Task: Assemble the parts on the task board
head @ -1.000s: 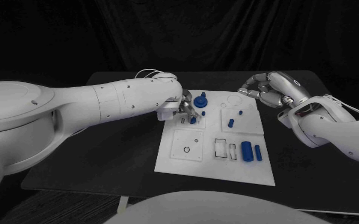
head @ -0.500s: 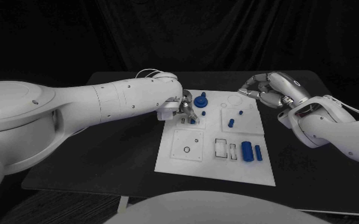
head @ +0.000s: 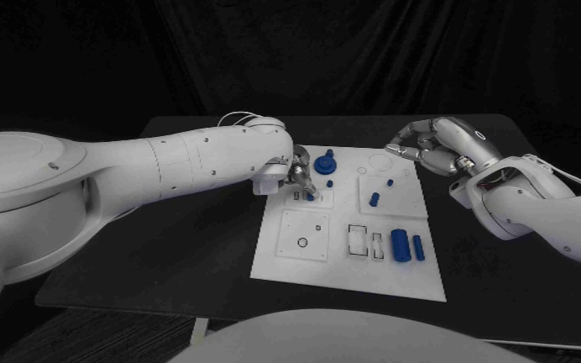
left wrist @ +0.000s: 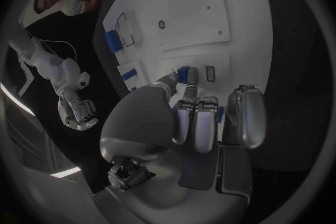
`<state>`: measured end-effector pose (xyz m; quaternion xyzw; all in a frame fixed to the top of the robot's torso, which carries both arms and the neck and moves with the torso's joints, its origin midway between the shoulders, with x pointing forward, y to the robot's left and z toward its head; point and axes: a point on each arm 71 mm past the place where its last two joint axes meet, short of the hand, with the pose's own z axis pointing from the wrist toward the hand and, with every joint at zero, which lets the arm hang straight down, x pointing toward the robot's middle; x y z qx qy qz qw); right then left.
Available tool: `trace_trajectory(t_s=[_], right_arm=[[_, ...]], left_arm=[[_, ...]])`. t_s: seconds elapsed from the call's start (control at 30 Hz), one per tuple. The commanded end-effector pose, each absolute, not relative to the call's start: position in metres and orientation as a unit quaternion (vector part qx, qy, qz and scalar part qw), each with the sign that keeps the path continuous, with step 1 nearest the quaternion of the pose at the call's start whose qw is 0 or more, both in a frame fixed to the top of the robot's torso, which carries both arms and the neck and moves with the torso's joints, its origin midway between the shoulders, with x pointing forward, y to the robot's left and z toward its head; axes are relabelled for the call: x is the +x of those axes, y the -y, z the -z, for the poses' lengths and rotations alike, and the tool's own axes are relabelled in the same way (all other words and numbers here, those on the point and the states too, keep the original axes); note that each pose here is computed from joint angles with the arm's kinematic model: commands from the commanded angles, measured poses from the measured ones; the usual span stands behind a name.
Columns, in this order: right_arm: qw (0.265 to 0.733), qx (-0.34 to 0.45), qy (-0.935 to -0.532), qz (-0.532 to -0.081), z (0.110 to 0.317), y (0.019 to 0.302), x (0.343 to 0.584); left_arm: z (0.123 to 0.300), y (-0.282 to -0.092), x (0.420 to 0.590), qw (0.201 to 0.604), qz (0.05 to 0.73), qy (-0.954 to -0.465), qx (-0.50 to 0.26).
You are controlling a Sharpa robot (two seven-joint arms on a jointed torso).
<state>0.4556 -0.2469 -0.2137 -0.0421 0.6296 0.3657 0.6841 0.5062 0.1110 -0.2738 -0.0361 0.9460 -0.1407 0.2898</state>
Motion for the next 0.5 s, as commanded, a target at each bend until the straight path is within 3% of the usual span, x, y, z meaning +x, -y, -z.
trace_trajectory(t_s=[0.03, 0.5], right_arm=[[0.682, -0.04, -0.634, -0.364, 0.2151, 0.2473, 0.4552], [0.679, -0.041, -0.636, -0.364, 0.2162, 0.2474, 0.455]], left_arm=[[0.274, -0.1076, 0.5048, 0.288, 0.153, -0.945, -0.035], [0.2742, -0.111, 0.5062, 0.291, 0.148, -0.944, -0.041]])
